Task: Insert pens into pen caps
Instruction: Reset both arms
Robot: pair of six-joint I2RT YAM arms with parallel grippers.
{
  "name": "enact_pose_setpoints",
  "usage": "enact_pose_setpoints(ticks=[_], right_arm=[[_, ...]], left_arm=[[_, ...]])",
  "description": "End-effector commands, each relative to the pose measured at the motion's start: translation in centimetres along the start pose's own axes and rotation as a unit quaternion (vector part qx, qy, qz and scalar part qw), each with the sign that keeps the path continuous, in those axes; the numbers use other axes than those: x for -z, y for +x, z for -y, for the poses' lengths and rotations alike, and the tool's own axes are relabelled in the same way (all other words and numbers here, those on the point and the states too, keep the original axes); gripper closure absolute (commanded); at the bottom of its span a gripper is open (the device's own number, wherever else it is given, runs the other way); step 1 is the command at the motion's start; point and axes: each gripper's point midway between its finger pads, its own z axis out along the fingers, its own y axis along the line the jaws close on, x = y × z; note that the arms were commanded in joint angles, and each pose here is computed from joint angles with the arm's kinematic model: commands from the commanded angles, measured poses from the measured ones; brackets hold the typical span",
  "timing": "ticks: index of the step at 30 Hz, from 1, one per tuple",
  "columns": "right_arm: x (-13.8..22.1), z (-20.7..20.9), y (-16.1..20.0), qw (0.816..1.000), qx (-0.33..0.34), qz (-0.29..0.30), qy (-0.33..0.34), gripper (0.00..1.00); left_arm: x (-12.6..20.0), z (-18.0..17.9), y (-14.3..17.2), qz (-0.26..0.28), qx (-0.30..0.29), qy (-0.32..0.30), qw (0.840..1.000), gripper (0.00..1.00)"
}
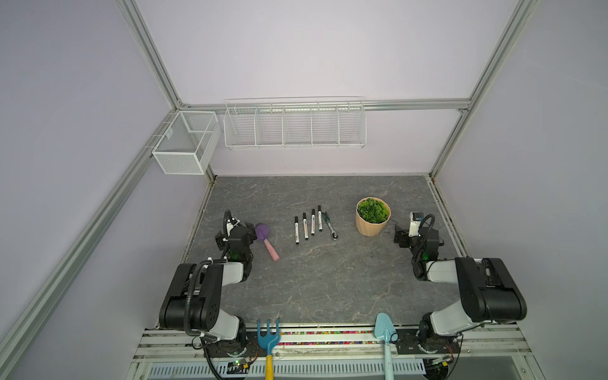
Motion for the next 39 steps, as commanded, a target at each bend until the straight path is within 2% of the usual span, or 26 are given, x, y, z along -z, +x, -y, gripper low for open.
enact_pose_setpoints(ticks=[1, 2, 4, 8, 11, 13, 39], right_arm=[[-0.06, -0.19, -0.92, 1.000, 0.008, 0.013, -0.007, 0.12], [-0.05, -0.19, -0.94, 1.000, 0.008, 0.013, -0.007, 0.12], [-0.05, -0.22, -0.97, 1.000, 0.009, 0.013, -0.008, 0.12], [-0.06, -0.19, -1.01, 1.000, 0.009, 0.014, -0.007, 0.12], [-0.04, -0.20, -0.90, 1.000, 0.009, 0.012, -0.007, 0.12], [-0.04, -0.23, -0.93, 1.000, 0.009, 0.012, -0.008, 0.12], [-0.09, -0.17, -0.93, 1.000, 0.009, 0.012, -0.006, 0.12]], left_arm=[[-0.19, 2.50, -2.22, 0.019, 0.007, 0.073, 0.997, 0.01], [-0.50, 2.64, -2.47, 0.018, 0.006, 0.071, 0.997, 0.01], [-0.29, 2.28, -2.77, 0.057, 0.009, 0.067, 0.996, 0.01], [-0.34, 2.42, -2.42, 0.027, 0.006, 0.064, 0.998, 0.01], [-0.15, 2.52, -2.58, 0.054, 0.002, 0.070, 0.996, 0.01], [-0.18, 2.58, -2.37, 0.042, 0.000, 0.070, 0.997, 0.01], [-0.30, 2.62, -2.50, 0.045, 0.005, 0.071, 0.996, 0.01]])
